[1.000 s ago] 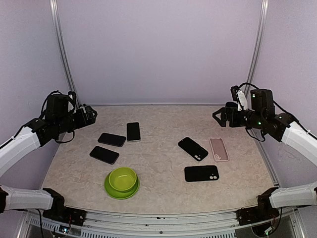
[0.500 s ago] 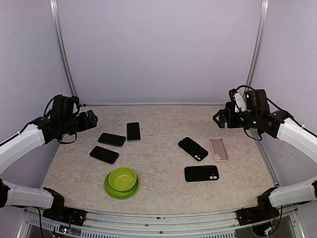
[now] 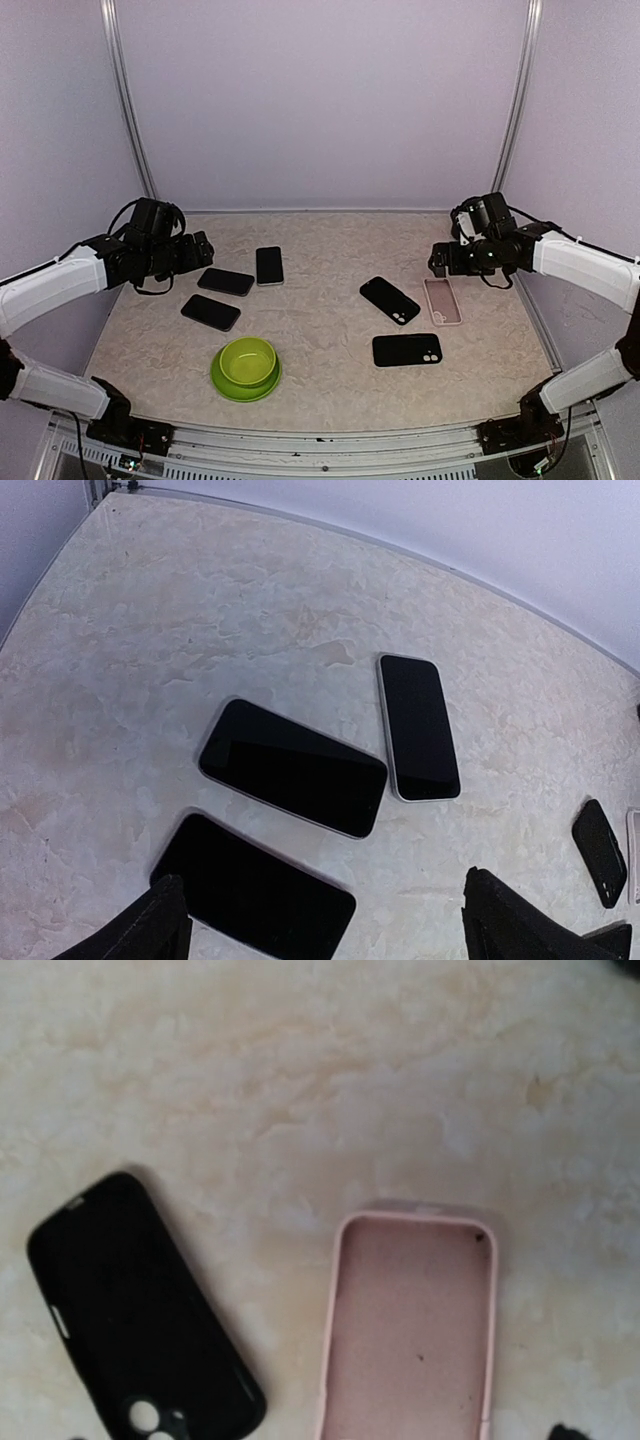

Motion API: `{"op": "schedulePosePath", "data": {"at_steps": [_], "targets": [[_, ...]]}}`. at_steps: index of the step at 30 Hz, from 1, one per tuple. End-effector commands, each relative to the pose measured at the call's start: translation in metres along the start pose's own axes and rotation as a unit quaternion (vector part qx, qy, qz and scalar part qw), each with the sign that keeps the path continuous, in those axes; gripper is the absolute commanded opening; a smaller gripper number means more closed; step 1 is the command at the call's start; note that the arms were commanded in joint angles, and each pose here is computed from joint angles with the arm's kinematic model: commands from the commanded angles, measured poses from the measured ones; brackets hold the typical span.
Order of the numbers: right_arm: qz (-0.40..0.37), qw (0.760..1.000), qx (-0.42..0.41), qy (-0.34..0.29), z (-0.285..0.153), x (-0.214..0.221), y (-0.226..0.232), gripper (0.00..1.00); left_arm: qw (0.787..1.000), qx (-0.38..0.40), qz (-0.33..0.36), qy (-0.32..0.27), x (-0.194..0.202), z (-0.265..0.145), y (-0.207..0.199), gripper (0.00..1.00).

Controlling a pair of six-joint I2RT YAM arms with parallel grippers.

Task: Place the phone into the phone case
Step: Move the phone to the center of the board.

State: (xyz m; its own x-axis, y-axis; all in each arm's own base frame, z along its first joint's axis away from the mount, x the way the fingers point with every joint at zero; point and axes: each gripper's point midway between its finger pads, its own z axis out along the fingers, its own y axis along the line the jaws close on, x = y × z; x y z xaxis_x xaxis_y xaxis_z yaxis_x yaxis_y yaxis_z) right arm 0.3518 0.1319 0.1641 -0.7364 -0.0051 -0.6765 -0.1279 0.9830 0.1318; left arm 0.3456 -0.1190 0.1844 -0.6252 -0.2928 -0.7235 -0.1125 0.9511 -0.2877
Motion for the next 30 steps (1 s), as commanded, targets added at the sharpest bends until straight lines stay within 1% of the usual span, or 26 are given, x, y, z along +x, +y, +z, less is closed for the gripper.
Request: {"op": "schedulePosePath", "data": {"at_steps": [1,9,12,15,21,30], "targets": [[-0.011,1.0,-0.001,0.015,0.01,0.007,0.009,0.98,1.0,0.013,-0.014,-0.015,-0.006,0.003,-0.013,0.92],[-0.057,0.997,-0.02,0.038,0.027,0.019,0.038,0.97,1.0,0.007,-0.011,0.006,0.01,0.02,-0.02,0.92],[-0.07,0.996,-0.031,0.044,0.029,0.024,0.05,0.99,1.0,0.011,-0.008,0.009,0.014,0.027,-0.025,0.93],[-0.08,0.995,-0.039,0.046,0.03,0.029,0.06,1.0,1.0,0.013,-0.01,0.014,0.017,0.035,-0.031,0.93],[-0.096,0.993,-0.042,0.048,0.031,0.037,0.071,1.0,0.999,0.007,-0.012,0.033,0.025,0.059,-0.04,0.93],[-0.106,0.992,-0.048,0.046,0.028,0.043,0.081,1.0,0.999,0.018,-0.001,0.05,0.026,0.094,-0.064,0.93]]}}
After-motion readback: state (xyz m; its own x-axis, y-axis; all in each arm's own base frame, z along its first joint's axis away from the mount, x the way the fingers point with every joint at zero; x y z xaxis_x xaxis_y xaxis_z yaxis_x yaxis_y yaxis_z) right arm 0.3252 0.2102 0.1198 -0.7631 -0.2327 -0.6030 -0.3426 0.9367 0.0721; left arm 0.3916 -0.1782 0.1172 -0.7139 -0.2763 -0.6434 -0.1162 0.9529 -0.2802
